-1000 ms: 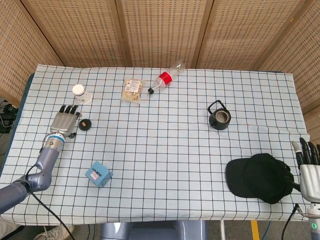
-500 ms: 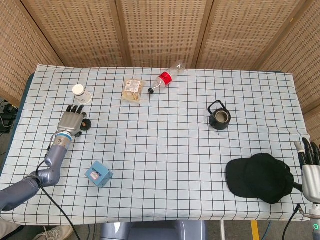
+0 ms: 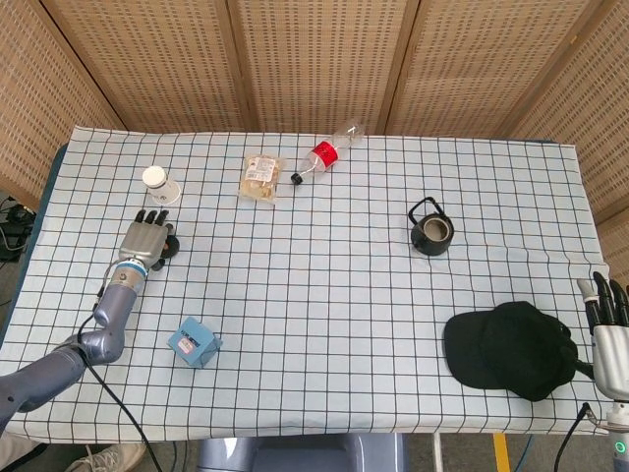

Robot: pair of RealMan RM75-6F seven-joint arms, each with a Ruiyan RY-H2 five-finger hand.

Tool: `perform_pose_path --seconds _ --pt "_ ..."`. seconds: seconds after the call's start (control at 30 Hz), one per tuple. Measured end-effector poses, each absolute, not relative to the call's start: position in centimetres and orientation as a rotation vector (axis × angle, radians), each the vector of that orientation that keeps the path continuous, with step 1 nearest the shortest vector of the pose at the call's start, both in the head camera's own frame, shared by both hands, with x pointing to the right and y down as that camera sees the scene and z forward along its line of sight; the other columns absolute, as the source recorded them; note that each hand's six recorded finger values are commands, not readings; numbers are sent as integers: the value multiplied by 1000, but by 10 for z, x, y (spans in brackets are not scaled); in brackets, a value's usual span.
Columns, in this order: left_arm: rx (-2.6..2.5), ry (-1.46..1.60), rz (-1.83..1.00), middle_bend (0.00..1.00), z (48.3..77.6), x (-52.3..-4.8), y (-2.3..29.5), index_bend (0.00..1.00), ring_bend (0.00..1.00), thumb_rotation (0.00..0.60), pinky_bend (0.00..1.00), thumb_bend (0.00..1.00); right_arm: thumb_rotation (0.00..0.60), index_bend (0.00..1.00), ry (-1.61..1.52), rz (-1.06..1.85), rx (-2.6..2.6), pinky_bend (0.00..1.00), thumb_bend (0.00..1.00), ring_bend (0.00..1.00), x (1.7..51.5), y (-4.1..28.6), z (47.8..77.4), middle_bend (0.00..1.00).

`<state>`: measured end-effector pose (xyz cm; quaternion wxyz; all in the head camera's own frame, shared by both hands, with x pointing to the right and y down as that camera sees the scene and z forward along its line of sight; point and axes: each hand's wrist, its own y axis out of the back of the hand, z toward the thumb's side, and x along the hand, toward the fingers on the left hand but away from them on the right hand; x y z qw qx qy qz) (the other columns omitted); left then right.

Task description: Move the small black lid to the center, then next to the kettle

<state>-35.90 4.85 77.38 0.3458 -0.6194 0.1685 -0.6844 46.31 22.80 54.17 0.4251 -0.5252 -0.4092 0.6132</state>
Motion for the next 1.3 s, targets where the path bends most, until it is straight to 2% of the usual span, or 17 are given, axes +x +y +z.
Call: perform_pose_path --seconds 0.3,0.7,1.0,1.3 --pt "-1655 526 -1731 0 768 -354 52 385 0 600 0 373 600 29 -1026 1524 -1315 0 167 0 462 228 542 0" --pt "-1706 572 -1544 0 730 -321 47 384 0 600 0 373 600 32 -1042 1517 -1328 0 167 0 462 226 541 0" --pt "-1715 502 -1431 0 713 -257 30 378 0 600 0 372 600 32 -1071 1534 -1323 0 167 0 471 221 540 0" --pt "-1782 401 -1351 0 726 -164 37 374 0 600 0 372 600 32 -1093 1548 -1321 0 167 0 480 218 540 0"
